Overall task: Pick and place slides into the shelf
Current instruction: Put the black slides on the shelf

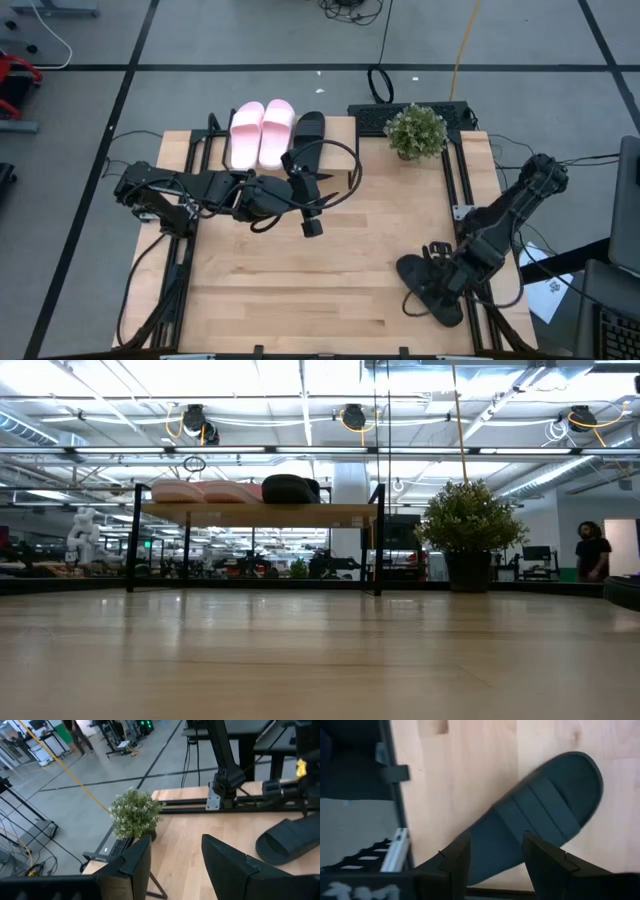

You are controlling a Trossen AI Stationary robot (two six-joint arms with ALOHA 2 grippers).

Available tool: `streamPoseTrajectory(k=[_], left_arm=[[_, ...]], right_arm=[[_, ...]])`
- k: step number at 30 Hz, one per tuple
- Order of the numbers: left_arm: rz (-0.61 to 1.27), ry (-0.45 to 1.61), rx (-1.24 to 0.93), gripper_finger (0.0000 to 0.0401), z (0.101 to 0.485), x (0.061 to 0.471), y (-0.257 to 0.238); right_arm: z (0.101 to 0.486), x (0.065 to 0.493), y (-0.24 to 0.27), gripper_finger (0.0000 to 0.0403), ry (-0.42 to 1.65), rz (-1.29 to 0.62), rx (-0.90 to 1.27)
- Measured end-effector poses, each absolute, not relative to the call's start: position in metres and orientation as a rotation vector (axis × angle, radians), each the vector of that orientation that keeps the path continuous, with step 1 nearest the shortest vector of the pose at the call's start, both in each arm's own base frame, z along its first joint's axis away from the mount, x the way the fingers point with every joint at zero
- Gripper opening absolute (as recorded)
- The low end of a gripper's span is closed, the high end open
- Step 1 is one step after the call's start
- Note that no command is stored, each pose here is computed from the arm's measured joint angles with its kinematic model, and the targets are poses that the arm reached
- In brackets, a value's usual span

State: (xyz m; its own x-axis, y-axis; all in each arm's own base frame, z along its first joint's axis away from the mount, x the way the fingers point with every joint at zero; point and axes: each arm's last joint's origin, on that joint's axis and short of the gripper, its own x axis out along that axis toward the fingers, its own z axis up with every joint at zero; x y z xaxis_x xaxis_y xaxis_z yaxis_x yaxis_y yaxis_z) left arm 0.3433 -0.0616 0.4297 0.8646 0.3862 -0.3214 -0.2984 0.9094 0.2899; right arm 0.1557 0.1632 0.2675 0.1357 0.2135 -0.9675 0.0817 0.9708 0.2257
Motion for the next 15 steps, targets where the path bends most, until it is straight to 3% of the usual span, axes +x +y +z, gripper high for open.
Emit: streamPoseTrajectory(k=[15], left_arm=[[0.364, 0.346, 0.22, 0.0175, 0.433, 0.345, -0.062]], right_arm=[[0.226, 0.129, 0.177, 0.0164, 1.518, 0.0, 0.102]])
